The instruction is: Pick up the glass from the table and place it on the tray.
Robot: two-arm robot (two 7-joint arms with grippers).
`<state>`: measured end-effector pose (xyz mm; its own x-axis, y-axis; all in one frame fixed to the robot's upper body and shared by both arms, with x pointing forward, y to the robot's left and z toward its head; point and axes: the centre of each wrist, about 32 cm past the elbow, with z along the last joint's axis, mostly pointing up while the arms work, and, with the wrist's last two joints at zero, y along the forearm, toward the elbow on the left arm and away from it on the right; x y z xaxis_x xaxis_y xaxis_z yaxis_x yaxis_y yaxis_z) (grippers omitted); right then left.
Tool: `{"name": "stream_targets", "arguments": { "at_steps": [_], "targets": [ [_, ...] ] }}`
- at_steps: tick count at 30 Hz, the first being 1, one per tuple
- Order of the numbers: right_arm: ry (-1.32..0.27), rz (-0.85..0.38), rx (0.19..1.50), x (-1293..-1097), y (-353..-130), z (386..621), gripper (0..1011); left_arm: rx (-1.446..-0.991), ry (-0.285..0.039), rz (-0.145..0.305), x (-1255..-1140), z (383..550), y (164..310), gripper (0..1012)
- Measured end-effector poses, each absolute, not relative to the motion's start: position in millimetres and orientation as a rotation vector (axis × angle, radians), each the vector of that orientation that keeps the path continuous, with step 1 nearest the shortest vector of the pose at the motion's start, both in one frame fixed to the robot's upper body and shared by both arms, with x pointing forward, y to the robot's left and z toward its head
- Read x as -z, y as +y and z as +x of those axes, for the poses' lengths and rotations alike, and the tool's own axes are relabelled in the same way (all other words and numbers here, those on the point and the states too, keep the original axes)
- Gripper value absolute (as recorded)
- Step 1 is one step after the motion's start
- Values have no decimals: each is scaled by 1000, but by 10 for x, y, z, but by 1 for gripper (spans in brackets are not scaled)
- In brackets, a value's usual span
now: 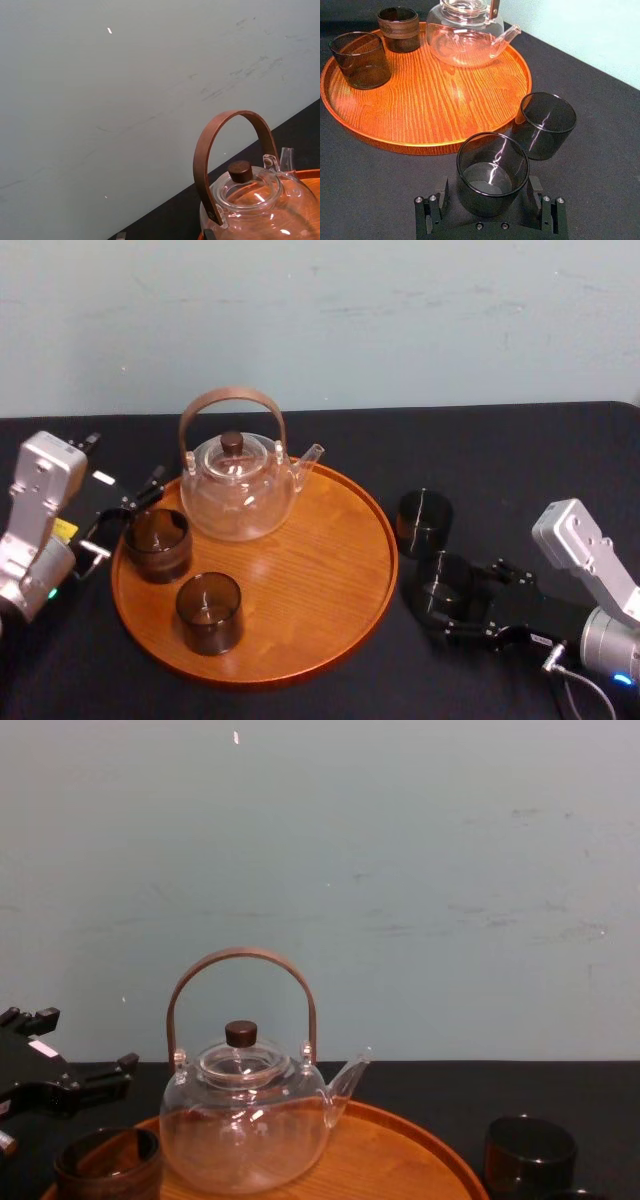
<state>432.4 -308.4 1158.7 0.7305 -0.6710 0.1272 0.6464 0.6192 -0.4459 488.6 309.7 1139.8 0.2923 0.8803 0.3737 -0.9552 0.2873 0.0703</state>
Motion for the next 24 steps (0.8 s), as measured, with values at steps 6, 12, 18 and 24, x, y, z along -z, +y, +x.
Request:
{"name": "stream_targets", "arguments": {
  "at_steps": [6, 12, 18, 24],
  "targets": [
    [61, -498, 763, -11563, -3072, 4359, 1002, -1248, -285, 304, -11398, 4886, 3097, 1001],
    [66, -504, 761, -11551, -3053, 4409, 1002, -1248, -285, 304, -11398, 4886, 3097, 1001],
    [67, -505, 756, -11550, -3027, 4468, 1002, -1248, -285, 304, -11398, 4886, 3096, 1001],
    [64, -503, 747, -11559, -3005, 4514, 1002, -1248, -285, 304, -11398, 4886, 3097, 1001]
  ]
}}
